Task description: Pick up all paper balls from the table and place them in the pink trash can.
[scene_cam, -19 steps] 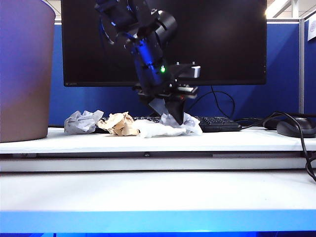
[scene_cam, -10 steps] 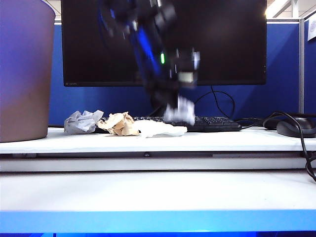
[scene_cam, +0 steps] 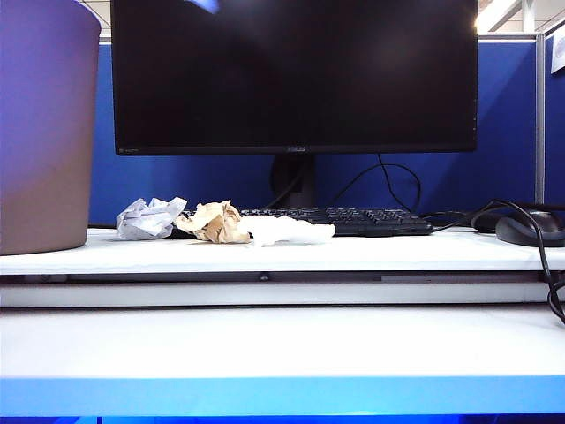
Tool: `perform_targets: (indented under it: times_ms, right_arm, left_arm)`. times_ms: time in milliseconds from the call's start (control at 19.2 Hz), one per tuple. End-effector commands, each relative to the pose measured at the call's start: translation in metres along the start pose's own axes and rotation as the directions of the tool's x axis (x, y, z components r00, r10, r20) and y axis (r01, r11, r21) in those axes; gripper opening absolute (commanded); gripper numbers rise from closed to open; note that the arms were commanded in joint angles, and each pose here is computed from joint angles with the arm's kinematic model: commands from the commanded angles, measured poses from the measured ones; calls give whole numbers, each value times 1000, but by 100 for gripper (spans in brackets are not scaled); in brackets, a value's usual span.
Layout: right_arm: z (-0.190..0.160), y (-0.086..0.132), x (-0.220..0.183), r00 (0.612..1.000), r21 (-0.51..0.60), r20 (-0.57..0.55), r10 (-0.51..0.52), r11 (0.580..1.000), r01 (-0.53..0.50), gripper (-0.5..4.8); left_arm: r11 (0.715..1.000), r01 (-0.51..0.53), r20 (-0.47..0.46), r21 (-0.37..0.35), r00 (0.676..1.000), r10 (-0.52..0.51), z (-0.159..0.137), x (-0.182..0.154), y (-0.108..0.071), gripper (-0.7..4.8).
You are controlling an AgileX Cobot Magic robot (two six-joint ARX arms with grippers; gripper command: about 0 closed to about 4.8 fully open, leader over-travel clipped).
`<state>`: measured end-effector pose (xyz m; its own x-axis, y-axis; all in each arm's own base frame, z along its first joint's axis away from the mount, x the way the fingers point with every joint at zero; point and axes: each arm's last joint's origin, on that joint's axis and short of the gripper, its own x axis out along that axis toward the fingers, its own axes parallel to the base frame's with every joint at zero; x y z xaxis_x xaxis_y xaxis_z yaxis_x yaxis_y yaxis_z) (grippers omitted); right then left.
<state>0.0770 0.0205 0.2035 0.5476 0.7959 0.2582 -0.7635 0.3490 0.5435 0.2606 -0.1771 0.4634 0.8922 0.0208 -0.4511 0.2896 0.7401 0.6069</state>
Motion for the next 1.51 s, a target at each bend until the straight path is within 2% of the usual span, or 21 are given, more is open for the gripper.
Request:
perform_targets:
  times_ms: [52, 208, 520, 572, 728, 832, 936, 987, 1039, 1091, 1143, 1247, 1299, 1403, 1507]
  right_arm:
    - [6, 20, -1, 984, -91, -19, 178, 980, -179, -4]
    - [8, 32, -2, 962, -82, -19, 272, 959, -272, -5]
    - [7, 33, -1, 956, -51, -40, 292, 954, -294, -5]
    - [7, 33, -1, 955, -51, -40, 292, 954, -294, -5]
    - [7, 33, -1, 956, -51, -40, 292, 955, -294, -5]
    - [7, 32, -1, 957, -51, -31, 289, 956, -290, -5]
    - [7, 32, -1, 958, -53, -22, 287, 956, -288, -5]
    - [7, 32, -1, 958, -55, -23, 287, 956, -288, -5]
    - [7, 32, -1, 958, -54, -23, 286, 956, -287, -5]
    - [7, 32, -1, 958, -55, -22, 286, 956, -287, -5]
    - [7, 32, -1, 958, -57, -19, 284, 957, -285, -5]
    - [7, 32, -1, 959, -65, -19, 284, 956, -285, -5]
    - [7, 32, -1, 959, -65, -19, 284, 956, -285, -5]
    - [7, 32, -1, 958, -65, -20, 285, 956, -286, -5]
    - [7, 32, -1, 959, -69, -16, 284, 956, -284, -5]
  left_arm:
    - [993, -121, -128, -16, 985, 118, -22, -16, 25, -6]
    - [982, -189, -257, 17, 948, 187, -38, -12, 38, -6]
    - [952, -292, -323, -92, 913, 249, -56, -19, 65, -3]
    - [944, -312, -344, -105, 902, 260, -60, -17, 71, 38]
    - [942, -320, -371, -104, 891, 261, -65, -15, 75, 287]
    - [941, -309, -347, -137, 905, 246, -63, -15, 75, 335]
    - [959, -209, -273, -191, 950, 152, -58, -13, 73, 342]
    - [971, -74, -190, -227, 981, 31, -53, -14, 67, 342]
    - [968, 69, -103, -239, 990, -96, -46, -15, 58, 341]
    - [951, 198, -22, -237, 978, -209, -39, -16, 49, 341]
    - [937, 265, 23, -229, 963, -267, -33, -13, 43, 341]
    - [927, 324, 35, -190, 946, -324, -22, -5, 22, 341]
    - [919, 359, 15, -161, 932, -361, -16, 4, 6, 341]
    - [911, 391, -56, -134, 914, -401, -14, 27, -16, 341]
    - [883, 458, -126, -106, 874, -468, -11, 52, -46, 342]
